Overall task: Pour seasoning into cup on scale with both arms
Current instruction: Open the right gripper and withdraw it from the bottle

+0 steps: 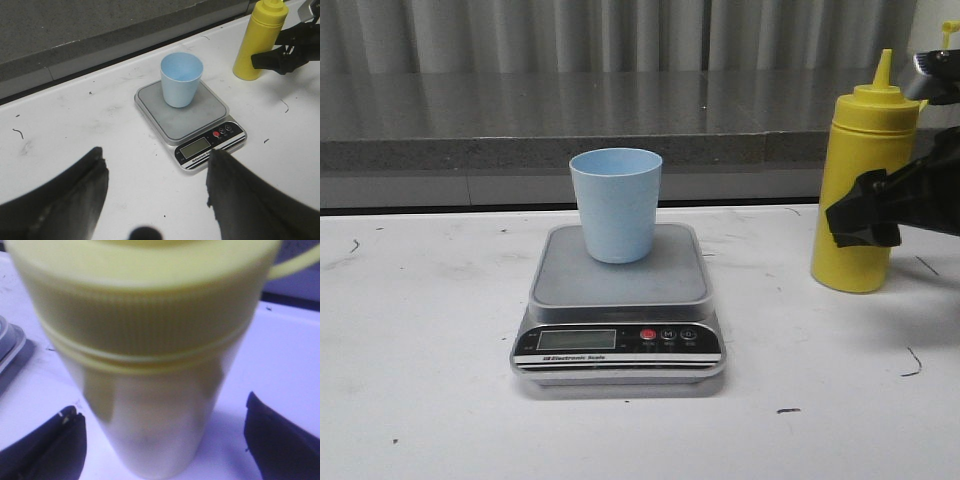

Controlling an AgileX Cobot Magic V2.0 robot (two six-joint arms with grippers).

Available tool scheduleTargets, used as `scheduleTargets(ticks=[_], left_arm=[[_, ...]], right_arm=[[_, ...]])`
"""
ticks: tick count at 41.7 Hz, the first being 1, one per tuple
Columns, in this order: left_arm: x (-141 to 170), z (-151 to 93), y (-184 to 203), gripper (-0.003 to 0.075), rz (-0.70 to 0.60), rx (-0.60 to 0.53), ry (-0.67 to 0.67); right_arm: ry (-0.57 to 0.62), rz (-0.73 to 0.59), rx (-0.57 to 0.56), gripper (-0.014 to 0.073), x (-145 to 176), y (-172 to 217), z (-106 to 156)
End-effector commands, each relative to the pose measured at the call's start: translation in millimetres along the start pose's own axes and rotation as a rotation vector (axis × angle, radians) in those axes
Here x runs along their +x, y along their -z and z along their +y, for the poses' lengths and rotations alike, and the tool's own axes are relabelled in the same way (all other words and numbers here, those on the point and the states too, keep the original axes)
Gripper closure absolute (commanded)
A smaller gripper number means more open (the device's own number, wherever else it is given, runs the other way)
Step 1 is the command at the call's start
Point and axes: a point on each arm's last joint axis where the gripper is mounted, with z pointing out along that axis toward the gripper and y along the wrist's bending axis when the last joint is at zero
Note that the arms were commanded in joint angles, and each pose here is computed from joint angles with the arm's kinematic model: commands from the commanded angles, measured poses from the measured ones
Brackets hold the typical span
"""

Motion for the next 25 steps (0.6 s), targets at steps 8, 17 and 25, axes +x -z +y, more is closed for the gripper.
scheduleTargets(ticks=[8, 17, 25], left_arm=[[-12.4, -0.4, 4.7, 0.0292, -0.092, 0.003, 0.011], [-12.4, -0.4, 4.7, 0.0292, -0.092, 0.003, 0.011], [-12.4, -0.4, 4.7, 0.0292, -0.092, 0.003, 0.011]], right_arm=[[-0.078, 0.114, 0.078, -0.0059, -25.8, 43.3, 10.0], [-0.040, 0.144, 0.123, -0.0059, -38.2, 73.7, 40.4], [0.056, 0.271, 0.225, -0.0059, -36.7, 96.8, 54.3]])
